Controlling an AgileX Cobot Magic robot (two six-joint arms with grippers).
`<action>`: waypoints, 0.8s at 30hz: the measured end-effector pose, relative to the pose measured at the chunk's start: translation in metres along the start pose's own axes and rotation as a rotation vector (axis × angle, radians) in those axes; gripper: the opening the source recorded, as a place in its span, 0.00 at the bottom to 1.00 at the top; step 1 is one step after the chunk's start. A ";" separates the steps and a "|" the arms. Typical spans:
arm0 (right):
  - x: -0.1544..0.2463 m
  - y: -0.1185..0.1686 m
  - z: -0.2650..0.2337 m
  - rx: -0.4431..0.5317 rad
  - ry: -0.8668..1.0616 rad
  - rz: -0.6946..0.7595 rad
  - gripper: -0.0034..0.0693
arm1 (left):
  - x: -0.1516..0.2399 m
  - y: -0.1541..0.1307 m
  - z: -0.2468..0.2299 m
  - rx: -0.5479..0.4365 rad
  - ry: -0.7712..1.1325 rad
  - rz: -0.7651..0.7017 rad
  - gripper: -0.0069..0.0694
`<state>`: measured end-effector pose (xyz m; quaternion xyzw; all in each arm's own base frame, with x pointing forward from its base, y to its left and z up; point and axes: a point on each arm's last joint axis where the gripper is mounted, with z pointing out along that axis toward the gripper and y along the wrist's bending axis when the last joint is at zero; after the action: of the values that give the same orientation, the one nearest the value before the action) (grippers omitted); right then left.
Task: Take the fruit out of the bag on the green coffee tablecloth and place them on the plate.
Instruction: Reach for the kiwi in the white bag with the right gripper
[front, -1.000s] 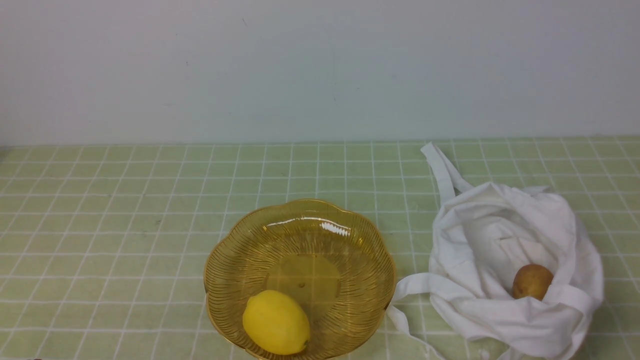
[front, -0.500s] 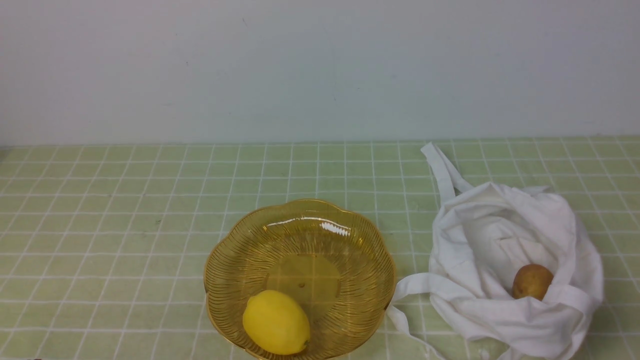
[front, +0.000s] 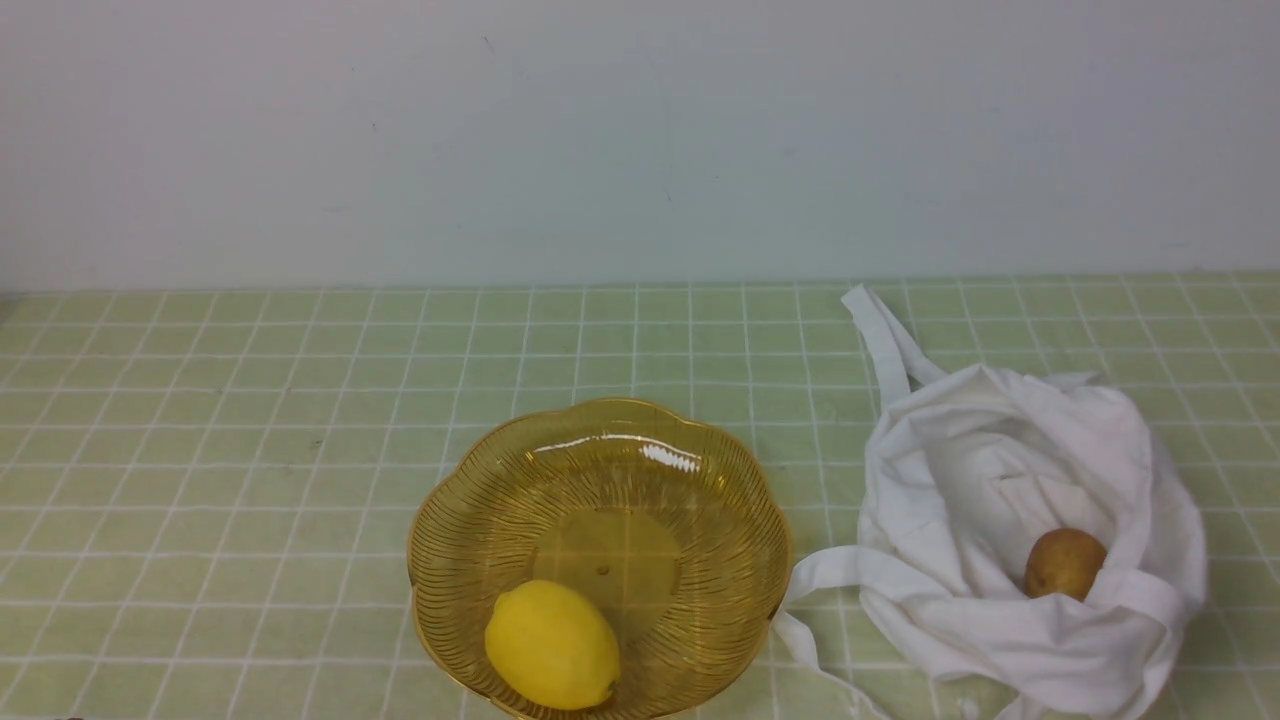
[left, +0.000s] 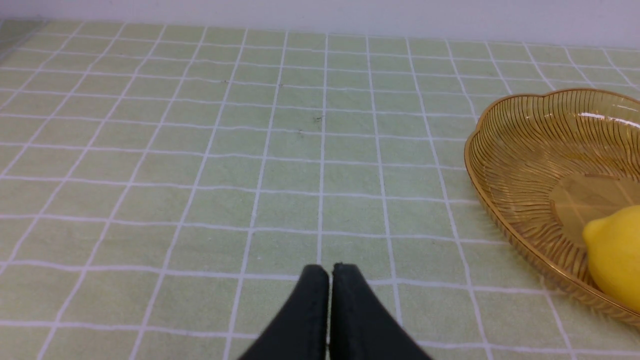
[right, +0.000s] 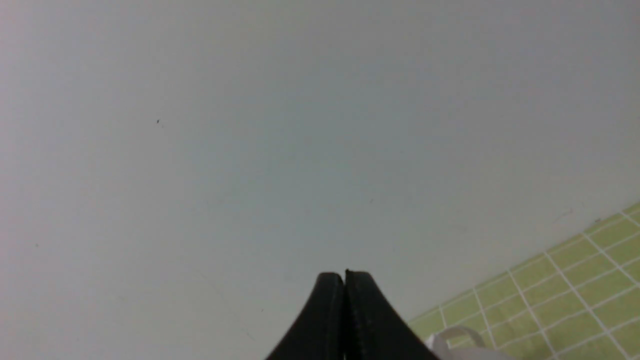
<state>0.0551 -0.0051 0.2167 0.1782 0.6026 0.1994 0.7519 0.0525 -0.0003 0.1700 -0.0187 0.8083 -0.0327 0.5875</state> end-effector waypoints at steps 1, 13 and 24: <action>0.000 0.000 0.000 0.000 -0.003 -0.004 0.03 | 0.000 0.000 0.000 0.000 0.000 0.000 0.08; -0.065 0.064 0.036 -0.087 0.369 -0.319 0.03 | 0.000 0.000 0.000 0.000 0.000 0.000 0.08; -0.014 0.066 0.167 0.039 1.236 -0.291 0.03 | 0.000 0.000 0.000 0.000 0.000 0.000 0.08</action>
<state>0.2099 0.0402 0.2970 -0.0397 0.9469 0.1503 0.2813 0.0525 -0.0003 0.1700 -0.0187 0.8083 -0.0327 0.5875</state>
